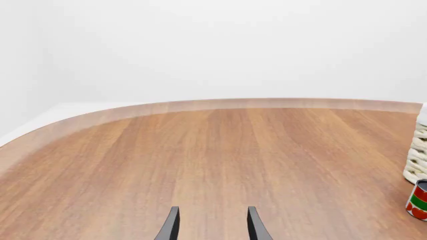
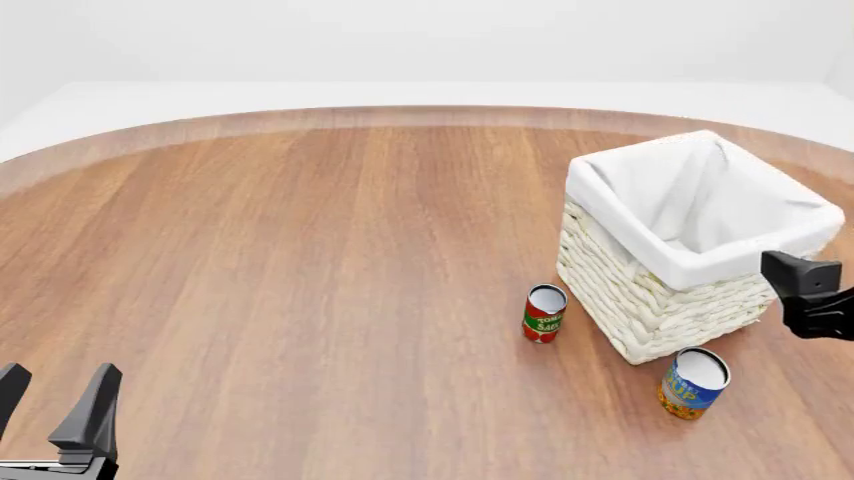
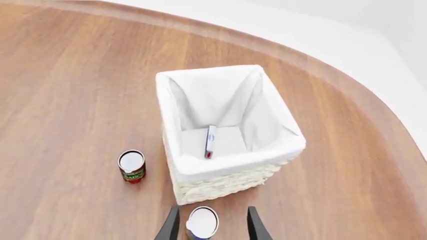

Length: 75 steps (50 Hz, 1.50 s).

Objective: Pick up the alphabet soup and the cream cheese box, and put them in the basket.

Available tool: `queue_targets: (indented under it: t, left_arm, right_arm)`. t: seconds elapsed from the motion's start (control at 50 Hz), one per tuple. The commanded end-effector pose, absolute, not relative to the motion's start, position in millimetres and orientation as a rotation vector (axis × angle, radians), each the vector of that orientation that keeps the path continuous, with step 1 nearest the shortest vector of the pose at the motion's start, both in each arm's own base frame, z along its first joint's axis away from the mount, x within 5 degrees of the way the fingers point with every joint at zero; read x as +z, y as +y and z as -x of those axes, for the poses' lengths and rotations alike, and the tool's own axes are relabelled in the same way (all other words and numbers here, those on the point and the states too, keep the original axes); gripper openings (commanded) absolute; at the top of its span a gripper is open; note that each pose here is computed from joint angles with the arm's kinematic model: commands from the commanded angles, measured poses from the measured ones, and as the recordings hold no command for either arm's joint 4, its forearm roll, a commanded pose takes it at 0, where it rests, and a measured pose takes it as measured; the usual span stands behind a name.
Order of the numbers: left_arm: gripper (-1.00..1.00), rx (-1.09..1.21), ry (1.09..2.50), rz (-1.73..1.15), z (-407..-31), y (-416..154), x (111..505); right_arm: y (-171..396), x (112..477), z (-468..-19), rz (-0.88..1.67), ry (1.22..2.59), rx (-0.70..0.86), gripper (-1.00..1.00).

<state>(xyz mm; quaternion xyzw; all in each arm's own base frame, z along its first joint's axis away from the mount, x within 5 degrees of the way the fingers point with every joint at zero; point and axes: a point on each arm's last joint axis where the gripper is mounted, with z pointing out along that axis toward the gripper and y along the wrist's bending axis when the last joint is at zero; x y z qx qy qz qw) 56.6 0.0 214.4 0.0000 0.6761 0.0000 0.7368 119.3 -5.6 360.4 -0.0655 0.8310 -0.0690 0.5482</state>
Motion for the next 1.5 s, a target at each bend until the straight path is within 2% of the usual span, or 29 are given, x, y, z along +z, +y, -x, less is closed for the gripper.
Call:
queue_targets:
  t: [0.02, 0.78, 1.5]
  left_arm:
    - [1.0, 0.0, 1.485, 0.0, -57, 0, 214]
    - [1.0, 0.0, 1.485, 0.0, -57, 0, 214]
    - [1.0, 0.0, 1.485, 0.0, -57, 0, 214]
  right_arm:
    - [-4, 353, -108, 0.157, 1.988, -0.155, 1.0]
    - [-3, 329, -90, 0.121, 2.033, -0.116, 1.0]
    - [1, 290, -93, 0.099, 2.153, -0.046, 1.0]
